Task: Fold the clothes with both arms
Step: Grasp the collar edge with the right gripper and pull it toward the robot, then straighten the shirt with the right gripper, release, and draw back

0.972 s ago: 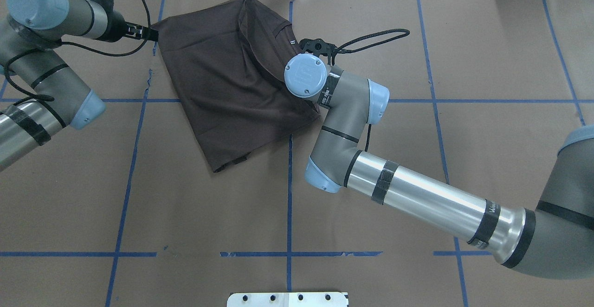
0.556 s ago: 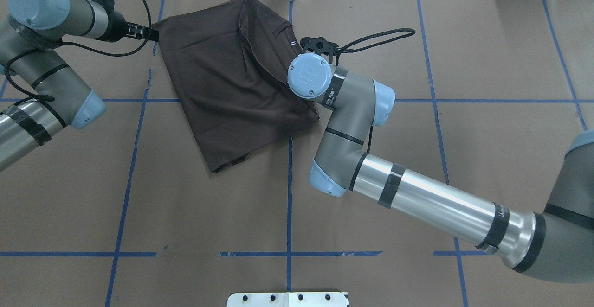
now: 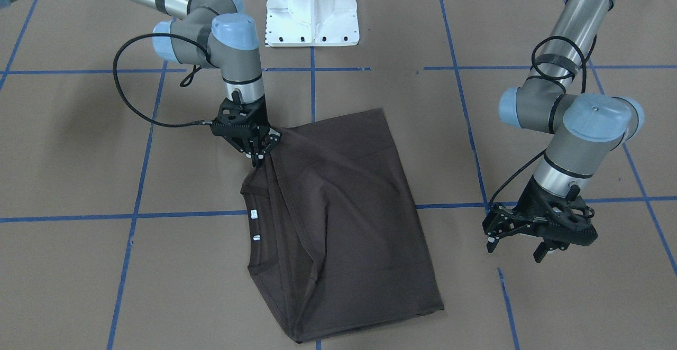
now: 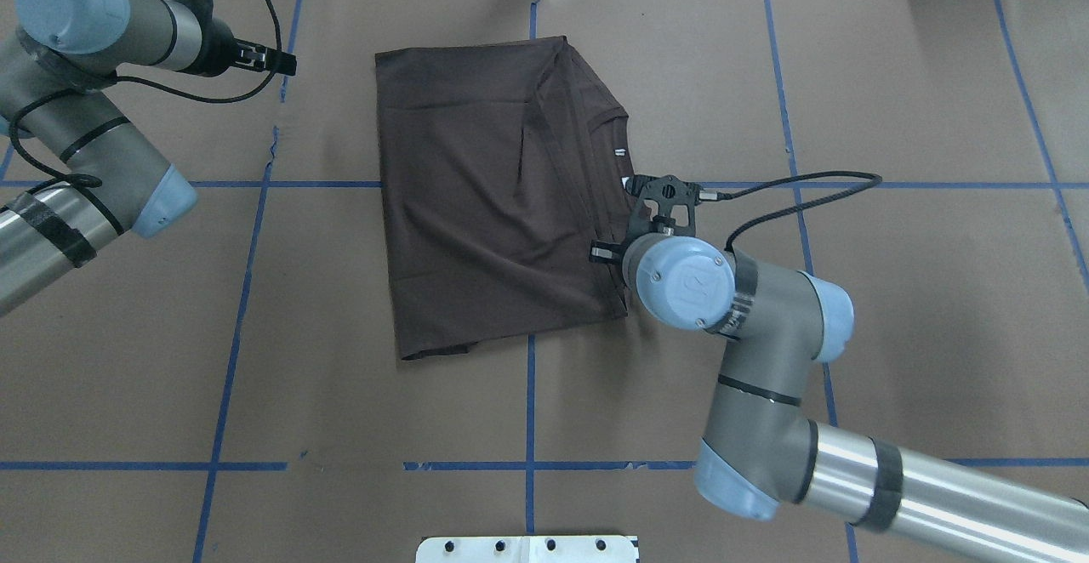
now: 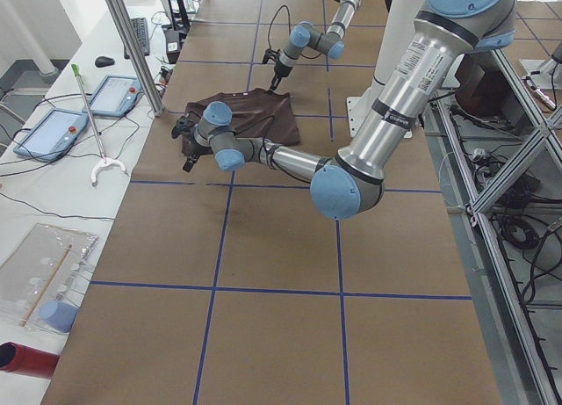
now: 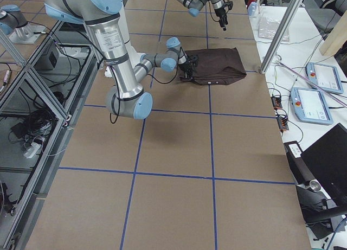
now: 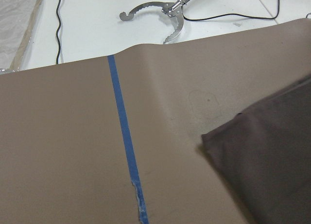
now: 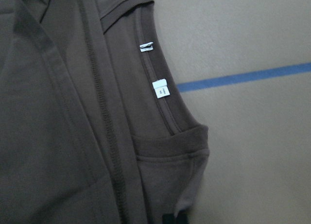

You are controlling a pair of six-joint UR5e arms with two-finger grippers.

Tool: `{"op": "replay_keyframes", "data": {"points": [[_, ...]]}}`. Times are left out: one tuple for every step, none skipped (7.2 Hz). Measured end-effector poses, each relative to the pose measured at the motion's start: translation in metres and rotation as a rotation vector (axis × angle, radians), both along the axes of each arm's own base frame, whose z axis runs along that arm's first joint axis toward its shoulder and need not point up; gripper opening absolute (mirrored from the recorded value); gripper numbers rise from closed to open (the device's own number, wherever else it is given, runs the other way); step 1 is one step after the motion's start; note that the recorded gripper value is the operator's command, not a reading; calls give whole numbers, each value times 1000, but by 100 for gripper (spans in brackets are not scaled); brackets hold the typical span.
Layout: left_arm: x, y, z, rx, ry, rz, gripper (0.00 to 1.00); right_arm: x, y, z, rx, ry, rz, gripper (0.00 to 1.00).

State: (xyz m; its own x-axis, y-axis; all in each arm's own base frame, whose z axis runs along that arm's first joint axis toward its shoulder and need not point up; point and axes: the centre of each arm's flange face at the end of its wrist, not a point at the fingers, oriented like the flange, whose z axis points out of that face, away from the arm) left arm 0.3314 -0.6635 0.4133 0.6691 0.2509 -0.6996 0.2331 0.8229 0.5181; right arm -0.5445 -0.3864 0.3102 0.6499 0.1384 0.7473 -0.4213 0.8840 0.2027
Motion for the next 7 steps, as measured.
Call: {"op": "replay_keyframes", "data": {"points": [[1, 1, -3, 3, 3, 1, 100, 12, 38, 10, 13, -3, -10, 0], [1, 2, -4, 5, 5, 2, 100, 19, 64, 16, 21, -6, -13, 59], [1, 2, -5, 5, 6, 2, 100, 22, 79, 21, 24, -6, -14, 100], [1, 2, -5, 6, 6, 2, 100, 23, 86, 23, 28, -4, -16, 100], [1, 2, -6, 7, 7, 2, 100, 25, 90, 19, 33, -12, -22, 100], [2, 2, -7, 8, 8, 3, 100, 30, 93, 9, 40, -35, -31, 77], [3, 3, -5, 6, 6, 6, 100, 33, 100, -4, 46, -77, -39, 46]]}}
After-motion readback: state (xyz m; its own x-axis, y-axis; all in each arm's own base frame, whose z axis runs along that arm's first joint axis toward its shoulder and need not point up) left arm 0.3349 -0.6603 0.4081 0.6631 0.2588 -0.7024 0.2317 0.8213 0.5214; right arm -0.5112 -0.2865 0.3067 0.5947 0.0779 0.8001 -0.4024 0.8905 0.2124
